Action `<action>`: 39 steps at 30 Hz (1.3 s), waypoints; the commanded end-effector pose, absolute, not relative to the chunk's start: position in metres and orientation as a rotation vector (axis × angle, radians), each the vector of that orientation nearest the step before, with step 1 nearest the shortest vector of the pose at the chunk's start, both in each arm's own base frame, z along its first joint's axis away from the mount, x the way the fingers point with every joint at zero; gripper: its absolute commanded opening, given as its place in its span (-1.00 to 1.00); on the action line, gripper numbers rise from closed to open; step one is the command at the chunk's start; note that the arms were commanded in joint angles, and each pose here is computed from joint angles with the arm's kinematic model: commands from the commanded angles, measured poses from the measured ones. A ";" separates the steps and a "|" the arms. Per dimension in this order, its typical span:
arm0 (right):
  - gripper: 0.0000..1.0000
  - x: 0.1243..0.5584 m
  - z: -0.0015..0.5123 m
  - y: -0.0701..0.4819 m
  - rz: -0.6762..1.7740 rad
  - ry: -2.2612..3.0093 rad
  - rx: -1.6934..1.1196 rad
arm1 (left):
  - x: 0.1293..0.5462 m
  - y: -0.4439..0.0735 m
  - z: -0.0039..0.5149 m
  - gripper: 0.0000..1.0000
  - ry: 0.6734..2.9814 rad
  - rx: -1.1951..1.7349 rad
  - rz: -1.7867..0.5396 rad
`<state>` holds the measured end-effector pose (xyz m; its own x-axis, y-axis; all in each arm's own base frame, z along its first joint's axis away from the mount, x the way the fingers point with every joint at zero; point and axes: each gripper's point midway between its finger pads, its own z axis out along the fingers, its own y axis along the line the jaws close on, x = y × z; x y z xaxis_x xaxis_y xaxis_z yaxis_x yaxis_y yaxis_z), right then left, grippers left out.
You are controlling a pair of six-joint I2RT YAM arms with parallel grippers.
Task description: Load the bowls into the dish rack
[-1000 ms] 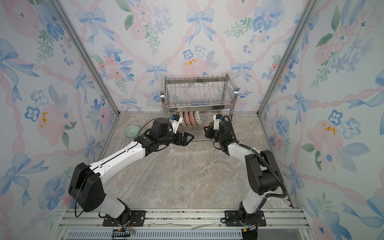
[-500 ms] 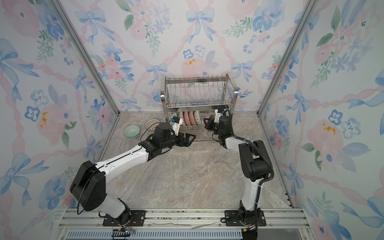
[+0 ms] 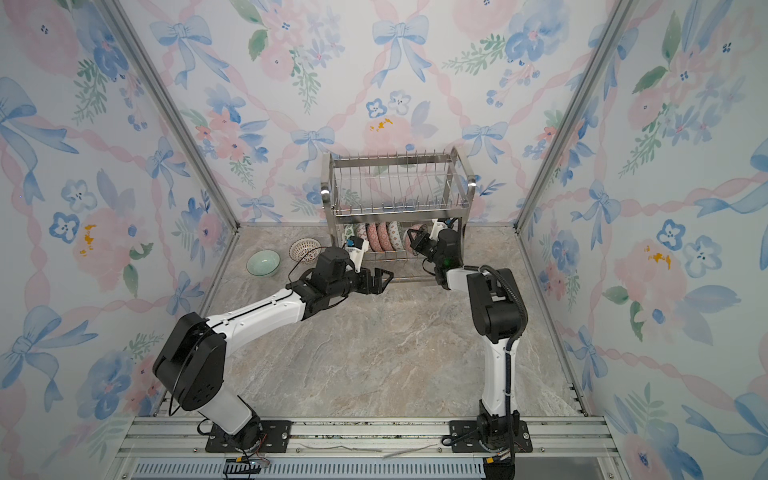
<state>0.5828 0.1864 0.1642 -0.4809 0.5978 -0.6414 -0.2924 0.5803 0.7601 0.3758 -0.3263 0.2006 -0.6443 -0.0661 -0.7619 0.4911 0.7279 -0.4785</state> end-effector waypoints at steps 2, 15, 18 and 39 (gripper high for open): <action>-1.00 0.597 0.205 0.187 1.143 1.633 0.208 | 0.381 -0.330 0.198 0.96 2.117 0.347 -0.862; -1.00 0.614 0.201 0.199 1.209 1.621 0.223 | 0.390 -0.323 0.200 0.96 2.135 0.318 -0.879; -1.00 0.615 0.199 0.200 1.222 1.617 0.231 | 0.392 -0.319 0.200 0.96 2.137 0.303 -0.881; -1.00 0.623 0.204 0.212 1.331 1.542 0.235 | 0.393 -0.321 0.194 0.96 2.159 0.298 -0.907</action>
